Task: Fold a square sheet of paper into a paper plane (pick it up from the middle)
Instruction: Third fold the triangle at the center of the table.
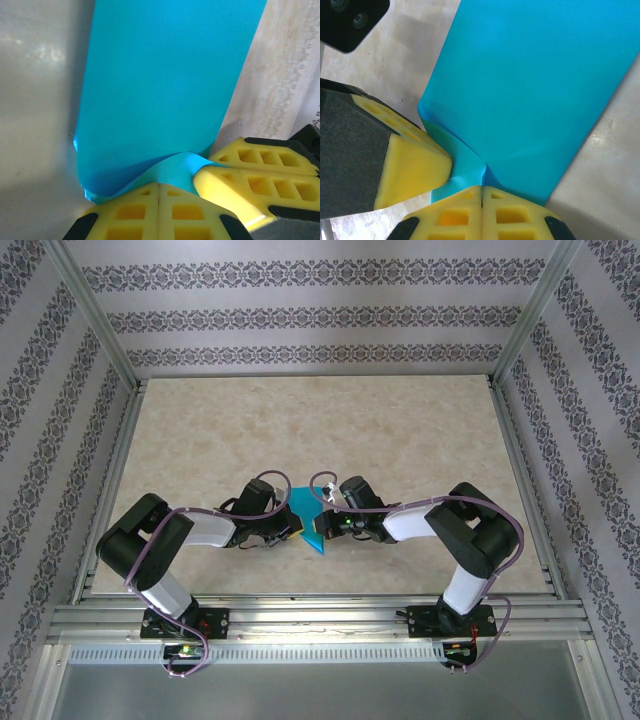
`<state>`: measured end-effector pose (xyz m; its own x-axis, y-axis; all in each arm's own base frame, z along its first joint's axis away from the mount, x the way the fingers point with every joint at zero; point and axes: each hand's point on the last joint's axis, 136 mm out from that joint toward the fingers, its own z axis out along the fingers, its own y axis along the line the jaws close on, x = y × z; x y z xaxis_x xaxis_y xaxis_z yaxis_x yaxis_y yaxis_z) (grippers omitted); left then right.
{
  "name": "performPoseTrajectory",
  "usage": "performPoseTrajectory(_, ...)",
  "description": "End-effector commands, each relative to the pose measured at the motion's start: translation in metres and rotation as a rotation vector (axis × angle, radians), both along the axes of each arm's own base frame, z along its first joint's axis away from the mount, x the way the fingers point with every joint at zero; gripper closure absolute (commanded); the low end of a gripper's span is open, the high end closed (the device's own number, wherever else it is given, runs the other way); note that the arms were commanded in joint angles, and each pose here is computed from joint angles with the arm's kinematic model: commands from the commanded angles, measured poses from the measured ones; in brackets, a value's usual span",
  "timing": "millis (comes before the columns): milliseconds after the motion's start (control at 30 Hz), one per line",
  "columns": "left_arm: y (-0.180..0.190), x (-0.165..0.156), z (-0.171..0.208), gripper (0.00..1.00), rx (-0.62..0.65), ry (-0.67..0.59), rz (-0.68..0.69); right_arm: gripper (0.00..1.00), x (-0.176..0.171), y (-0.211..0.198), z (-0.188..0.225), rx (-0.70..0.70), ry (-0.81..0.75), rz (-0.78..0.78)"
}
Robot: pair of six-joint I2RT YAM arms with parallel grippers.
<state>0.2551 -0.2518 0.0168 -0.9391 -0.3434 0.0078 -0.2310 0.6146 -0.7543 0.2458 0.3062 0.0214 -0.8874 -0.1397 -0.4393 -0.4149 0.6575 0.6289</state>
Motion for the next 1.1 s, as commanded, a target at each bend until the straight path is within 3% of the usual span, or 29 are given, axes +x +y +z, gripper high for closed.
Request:
performPoseTrajectory(0, 0.011, -0.016, -0.027, 1.00, 0.096, 0.057, -0.020, 0.79, 0.003, 0.002, 0.024, 0.023, -0.020, -0.008)
performPoseTrajectory(67, 0.010, -0.015, -0.026, 1.00, 0.095, 0.053, -0.021, 0.69, 0.006, -0.004, 0.038, 0.052, 0.010, -0.048)
performPoseTrajectory(233, 0.010, -0.015, -0.026, 1.00, 0.096, 0.052, -0.021, 0.57, 0.002, -0.016, 0.063, 0.140, 0.089, -0.130)
performPoseTrajectory(300, 0.010, -0.015, -0.026, 1.00, 0.096, 0.051, -0.021, 0.61, -0.007, -0.011, 0.068, 0.158, 0.149, -0.115)
performPoseTrajectory(367, 0.010, -0.014, -0.026, 1.00, 0.095, 0.050, -0.019, 0.71, -0.020, -0.001, 0.066, 0.163, 0.215, -0.076)
performPoseTrajectory(500, 0.010, -0.015, -0.026, 1.00, 0.095, 0.050, -0.019, 0.89, -0.038, 0.014, 0.050, 0.102, 0.284, -0.050)
performPoseTrajectory(600, 0.010, -0.015, -0.025, 1.00, 0.093, 0.049, -0.018, 0.96, -0.047, 0.022, 0.041, 0.041, 0.309, -0.016)
performPoseTrajectory(800, 0.010, -0.014, -0.026, 1.00, 0.095, 0.049, -0.022, 1.00, -0.048, 0.022, 0.030, -0.054, 0.313, -0.019)
performPoseTrajectory(1067, 0.010, -0.016, -0.028, 1.00, 0.095, 0.053, -0.024, 1.00, -0.049, 0.030, 0.019, -0.063, 0.367, -0.022)
